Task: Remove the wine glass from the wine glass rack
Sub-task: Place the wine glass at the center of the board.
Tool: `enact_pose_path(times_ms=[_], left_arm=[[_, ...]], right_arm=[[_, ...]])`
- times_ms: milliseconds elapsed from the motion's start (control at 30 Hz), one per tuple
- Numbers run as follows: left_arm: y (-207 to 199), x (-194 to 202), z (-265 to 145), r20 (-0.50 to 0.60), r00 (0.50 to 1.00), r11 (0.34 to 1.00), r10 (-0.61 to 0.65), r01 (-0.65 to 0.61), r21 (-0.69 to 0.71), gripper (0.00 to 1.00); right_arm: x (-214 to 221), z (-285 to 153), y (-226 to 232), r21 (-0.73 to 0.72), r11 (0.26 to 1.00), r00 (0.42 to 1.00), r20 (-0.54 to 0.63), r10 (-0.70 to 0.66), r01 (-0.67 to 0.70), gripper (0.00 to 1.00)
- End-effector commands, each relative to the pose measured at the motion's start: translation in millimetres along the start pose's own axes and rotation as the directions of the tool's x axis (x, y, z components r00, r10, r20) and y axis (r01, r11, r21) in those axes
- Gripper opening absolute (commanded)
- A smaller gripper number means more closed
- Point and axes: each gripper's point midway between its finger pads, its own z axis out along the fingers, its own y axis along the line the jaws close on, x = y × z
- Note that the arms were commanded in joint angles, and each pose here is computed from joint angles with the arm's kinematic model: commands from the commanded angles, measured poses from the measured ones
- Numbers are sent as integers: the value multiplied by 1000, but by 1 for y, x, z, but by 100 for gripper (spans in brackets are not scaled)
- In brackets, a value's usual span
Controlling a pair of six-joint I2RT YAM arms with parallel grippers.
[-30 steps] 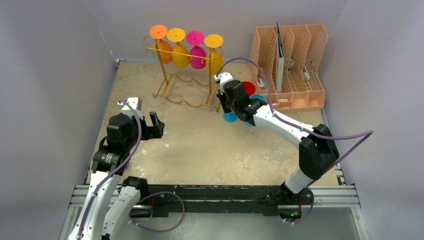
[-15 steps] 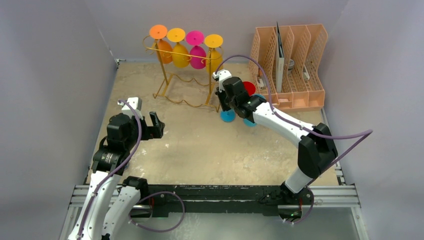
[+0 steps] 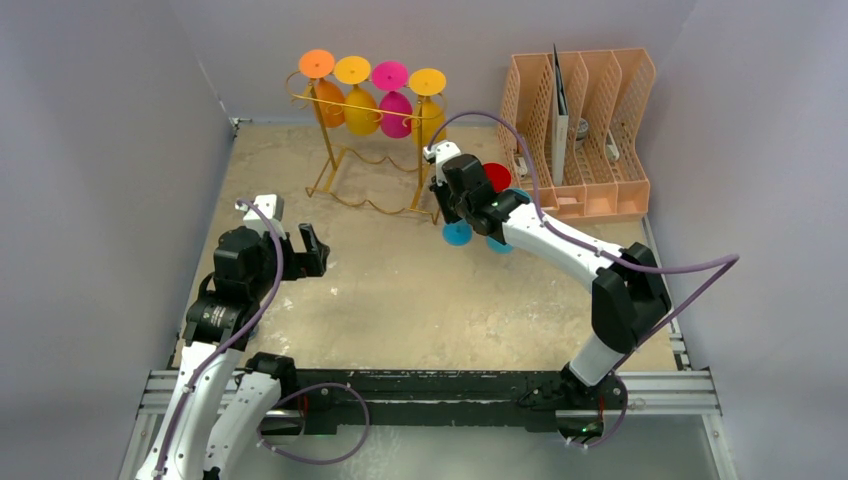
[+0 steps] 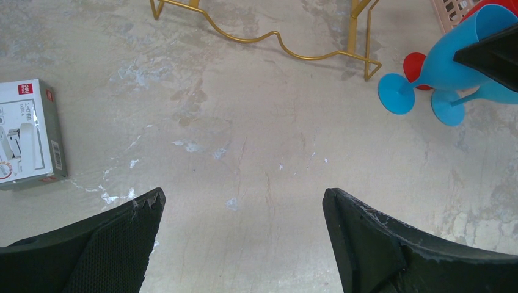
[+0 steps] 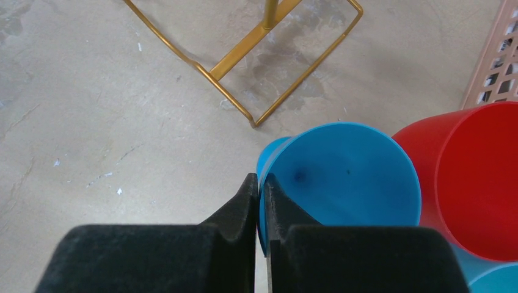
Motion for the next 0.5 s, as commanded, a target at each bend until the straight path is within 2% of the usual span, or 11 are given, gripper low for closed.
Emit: enact_pose_path(times_ms=[0,467], left_arm=[[-6,-18,-6,47,999,1000,-7,6,15,100],[-7,-17,-5,46,999,1000,-4,3,21,100]], right_arm=[[-19,-3,-10,50,999,999,38,-21,19,6],[-22,-1,-5,15,999,999,44,32,-32,9]])
